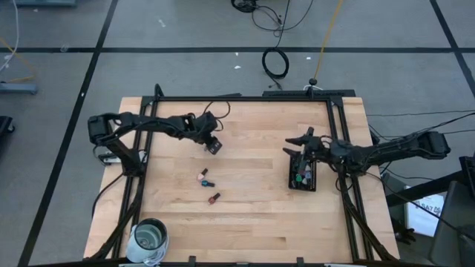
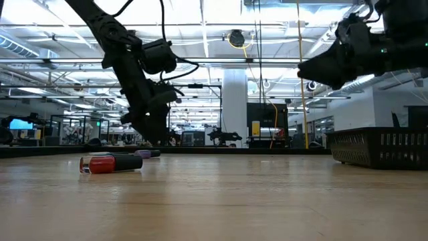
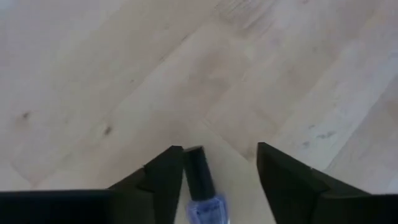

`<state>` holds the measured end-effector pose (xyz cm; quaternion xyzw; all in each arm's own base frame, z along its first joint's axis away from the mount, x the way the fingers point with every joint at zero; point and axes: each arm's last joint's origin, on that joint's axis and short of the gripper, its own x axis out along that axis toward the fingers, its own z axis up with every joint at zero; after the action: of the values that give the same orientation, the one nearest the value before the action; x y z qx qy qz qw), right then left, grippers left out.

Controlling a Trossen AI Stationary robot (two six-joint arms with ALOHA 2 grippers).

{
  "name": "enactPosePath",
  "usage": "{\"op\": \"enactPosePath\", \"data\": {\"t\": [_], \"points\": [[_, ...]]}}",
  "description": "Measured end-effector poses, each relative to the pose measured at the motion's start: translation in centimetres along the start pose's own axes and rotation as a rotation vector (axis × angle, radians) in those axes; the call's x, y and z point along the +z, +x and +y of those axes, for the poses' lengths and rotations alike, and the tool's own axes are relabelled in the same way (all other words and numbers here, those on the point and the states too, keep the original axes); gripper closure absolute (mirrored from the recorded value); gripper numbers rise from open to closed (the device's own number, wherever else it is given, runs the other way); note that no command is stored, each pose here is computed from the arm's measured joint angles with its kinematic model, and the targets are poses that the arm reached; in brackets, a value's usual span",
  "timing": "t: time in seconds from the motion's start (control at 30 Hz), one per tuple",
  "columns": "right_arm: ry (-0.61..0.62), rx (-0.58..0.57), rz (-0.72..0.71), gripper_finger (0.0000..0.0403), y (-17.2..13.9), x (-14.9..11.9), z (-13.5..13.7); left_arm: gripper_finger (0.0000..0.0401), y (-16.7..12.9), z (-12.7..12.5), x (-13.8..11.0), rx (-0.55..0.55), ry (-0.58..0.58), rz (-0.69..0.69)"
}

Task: Pick & Place Nail Polish
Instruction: Put the purple nail polish into the black basket

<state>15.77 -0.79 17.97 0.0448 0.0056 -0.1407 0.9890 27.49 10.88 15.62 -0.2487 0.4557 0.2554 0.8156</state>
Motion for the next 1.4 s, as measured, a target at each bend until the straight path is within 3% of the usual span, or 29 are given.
{"op": "enactPosePath", "data": {"t": [0.2,0.53,1.03,1.4], "points": [[-0.009,-0.002,0.028,0.023,0.1,-0.3,0.0,0.0151,1.4,0.2,-0.8,0.047,0.06,0.075],[-0.014,-0.003,0.043,0.0233,0.1,-0.5,0.0,0.0147,3.9,0.9,-1.3,0.109,0.042,0.124],[-0.02,-0.007,0.066,0.0234,0.1,-0.7,0.0,0.0258,3.8,1.0,-2.1,0.124,0.003,0.206],[-0.028,-0.019,0.066,0.0232,0.2,-0.7,-0.2,0.0274,1.9,0.9,-2.8,0.096,-0.157,0.288]]}}
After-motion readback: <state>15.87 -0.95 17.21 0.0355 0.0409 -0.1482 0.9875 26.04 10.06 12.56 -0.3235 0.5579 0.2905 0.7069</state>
